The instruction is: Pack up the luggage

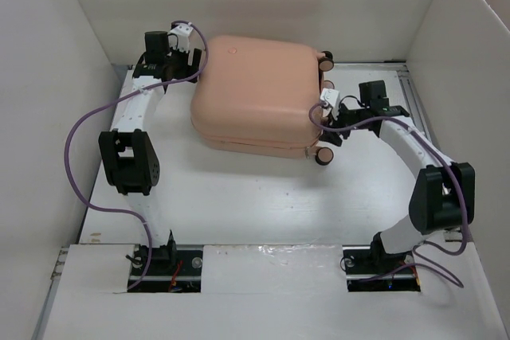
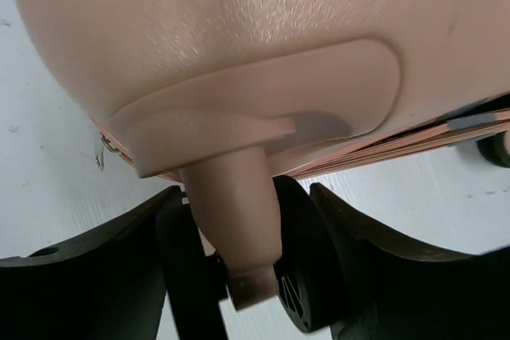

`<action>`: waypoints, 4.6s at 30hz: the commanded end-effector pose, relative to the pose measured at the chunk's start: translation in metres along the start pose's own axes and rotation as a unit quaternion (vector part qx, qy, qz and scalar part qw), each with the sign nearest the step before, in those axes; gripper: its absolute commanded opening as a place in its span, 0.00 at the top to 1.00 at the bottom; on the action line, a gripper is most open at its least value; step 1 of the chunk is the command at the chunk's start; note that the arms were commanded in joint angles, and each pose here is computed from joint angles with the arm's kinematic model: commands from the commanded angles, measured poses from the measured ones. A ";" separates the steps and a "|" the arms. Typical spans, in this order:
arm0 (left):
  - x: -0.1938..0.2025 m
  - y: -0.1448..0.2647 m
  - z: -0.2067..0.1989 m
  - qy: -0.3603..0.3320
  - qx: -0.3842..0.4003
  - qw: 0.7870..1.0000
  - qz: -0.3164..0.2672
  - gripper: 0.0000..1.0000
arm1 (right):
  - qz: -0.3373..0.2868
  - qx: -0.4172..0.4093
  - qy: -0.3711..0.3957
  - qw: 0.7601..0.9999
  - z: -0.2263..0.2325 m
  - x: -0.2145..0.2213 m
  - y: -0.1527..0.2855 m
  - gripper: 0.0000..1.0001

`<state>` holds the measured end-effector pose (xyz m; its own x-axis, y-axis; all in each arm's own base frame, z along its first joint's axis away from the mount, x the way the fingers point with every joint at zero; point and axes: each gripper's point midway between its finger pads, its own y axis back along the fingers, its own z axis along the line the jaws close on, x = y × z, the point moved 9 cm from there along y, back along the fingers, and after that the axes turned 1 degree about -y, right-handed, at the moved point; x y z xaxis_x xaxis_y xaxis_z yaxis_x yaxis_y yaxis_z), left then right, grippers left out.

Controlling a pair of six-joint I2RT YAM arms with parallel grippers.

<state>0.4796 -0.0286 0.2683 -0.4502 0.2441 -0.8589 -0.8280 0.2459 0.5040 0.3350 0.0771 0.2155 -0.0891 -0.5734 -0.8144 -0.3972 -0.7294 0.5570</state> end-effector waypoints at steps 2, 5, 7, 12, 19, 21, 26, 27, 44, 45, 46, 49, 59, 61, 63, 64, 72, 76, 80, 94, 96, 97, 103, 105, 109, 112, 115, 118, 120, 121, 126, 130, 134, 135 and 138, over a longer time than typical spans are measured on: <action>-0.018 0.015 -0.040 0.002 0.080 0.997 -0.012 0.22 | 0.003 -0.006 0.013 1.000 0.000 -0.005 -0.002 0.30; -0.021 0.018 -0.040 0.001 0.079 0.997 -0.017 0.22 | -0.007 0.011 0.019 1.000 -0.002 -0.010 0.001 0.37; -0.021 0.018 -0.040 0.001 0.079 0.997 -0.017 0.22 | -0.020 0.039 0.023 0.999 -0.006 -0.021 0.008 0.68; -0.021 0.018 -0.040 0.001 0.079 0.997 -0.017 0.23 | -0.041 0.126 0.030 0.991 -0.004 -0.034 0.030 1.00; -0.021 0.018 -0.040 0.001 0.084 0.996 -0.018 0.23 | -0.050 0.300 0.098 0.948 0.035 -0.067 0.064 1.00; -0.021 0.018 -0.040 0.001 0.084 0.996 -0.018 0.23 | -0.058 0.307 0.096 0.945 0.045 -0.063 0.068 1.00; -0.023 0.020 -0.040 0.001 0.084 0.996 -0.018 0.23 | -0.045 0.269 0.088 0.958 0.041 -0.043 0.051 1.00; -0.023 0.020 -0.040 -0.003 0.084 0.996 -0.018 0.23 | -0.035 0.269 0.085 0.959 0.035 -0.036 0.050 1.00; -0.040 0.062 -0.049 -0.073 0.049 0.994 -0.057 0.23 | -0.054 0.246 0.110 0.962 -0.002 -0.044 0.026 0.64; -0.040 0.062 -0.049 -0.084 0.048 0.994 -0.058 0.23 | -0.054 0.250 0.098 0.962 -0.004 -0.042 0.028 0.54; -0.043 0.064 -0.052 -0.093 0.052 0.993 -0.060 0.23 | -0.052 0.262 0.081 0.960 -0.008 -0.034 0.037 0.42; -0.046 0.066 -0.064 -0.146 0.079 0.984 -0.060 0.23 | -0.076 0.292 0.020 0.953 -0.009 -0.022 0.058 0.33; -0.095 0.097 -0.192 -0.346 0.254 0.892 -0.142 0.14 | -0.149 0.389 -0.121 0.901 0.053 0.021 0.121 0.19; -0.101 0.101 -0.218 -0.382 0.276 0.868 -0.158 0.11 | -0.175 0.401 -0.128 0.890 0.069 0.022 0.127 0.15; -0.098 0.104 -0.258 -0.402 0.310 0.847 -0.160 0.09 | -0.187 0.415 -0.137 0.880 0.075 0.023 0.131 0.14; -0.102 0.108 -0.268 -0.406 0.317 0.840 -0.171 0.09 | -0.192 0.426 -0.149 0.871 0.077 0.024 0.134 0.14; -0.076 0.088 -0.378 -0.452 0.383 0.788 -0.165 0.01 | -0.193 0.443 -0.337 0.808 0.085 0.060 0.114 0.15; -0.065 0.081 -0.420 -0.458 0.415 0.770 -0.160 0.01 | -0.182 0.418 -0.363 0.813 0.088 0.070 0.103 0.15; -0.059 0.072 -0.442 -0.457 0.428 0.763 -0.161 0.01 | -0.178 0.408 -0.374 0.813 0.092 0.076 0.098 0.17; -0.035 0.011 -0.461 -0.431 0.323 0.832 -0.134 0.01 | -0.150 0.373 -0.332 0.853 0.083 0.091 0.082 0.17; -0.029 0.005 -0.463 -0.428 0.319 0.836 -0.128 0.01 | -0.148 0.376 -0.335 0.851 0.077 0.092 0.081 0.17; -0.025 0.004 -0.463 -0.425 0.321 0.838 -0.121 0.01 | -0.146 0.375 -0.337 0.851 0.075 0.094 0.080 0.17; -0.010 -0.002 -0.465 -0.433 0.338 0.830 -0.100 0.53 | -0.132 0.377 -0.357 0.844 0.047 0.099 0.073 0.18; -0.009 -0.001 -0.464 -0.434 0.339 0.829 -0.095 0.75 | -0.131 0.376 -0.361 0.843 0.034 0.101 0.071 0.19; -0.006 -0.004 -0.456 -0.426 0.323 0.842 -0.077 1.00 | -0.153 0.382 -0.363 0.836 -0.010 0.104 0.072 0.20; -0.016 0.001 -0.449 -0.401 0.309 0.859 -0.081 1.00 | -0.171 0.348 -0.382 0.839 -0.051 0.106 0.060 0.25; -0.022 0.007 -0.446 -0.381 0.298 0.871 -0.084 1.00 | -0.212 0.269 -0.395 0.853 -0.096 0.102 0.029 0.33; -0.021 0.009 -0.442 -0.360 0.284 0.885 -0.085 1.00 | -0.212 0.197 -0.381 0.878 -0.129 0.085 -0.025 0.40; -0.024 0.013 -0.440 -0.346 0.275 0.893 -0.086 1.00 | -0.193 0.159 -0.382 0.890 -0.128 0.068 -0.061 0.40; -0.026 0.012 -0.439 -0.341 0.263 0.898 -0.089 1.00 | -0.194 0.150 -0.369 0.896 -0.139 0.061 -0.076 0.40; -0.037 0.017 -0.433 -0.315 0.248 0.911 -0.099 1.00 | -0.219 0.073 -0.328 0.916 -0.141 0.015 -0.123 0.40; -0.045 0.026 -0.431 -0.293 0.254 0.916 -0.105 1.00 | -0.249 -0.018 -0.261 0.933 -0.129 -0.037 -0.152 0.40; -0.051 0.020 -0.422 -0.285 0.236 0.922 -0.114 1.00 | -0.270 -0.065 -0.212 0.937 -0.127 -0.067 -0.162 0.40; -0.051 0.020 -0.421 -0.285 0.230 0.923 -0.114 1.00 | -0.271 -0.059 -0.212 0.937 -0.126 -0.068 -0.159 0.40; -0.060 0.008 -0.396 -0.269 0.204 0.935 -0.111 1.00 | -0.293 0.001 -0.249 0.923 -0.132 -0.041 -0.131 0.40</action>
<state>0.3640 -0.4263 0.2459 0.1172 0.6696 -0.7335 -0.5577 0.6555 0.5092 0.5421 0.1205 0.1404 -0.3730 0.1207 -0.9199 -0.6660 -0.7252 0.1749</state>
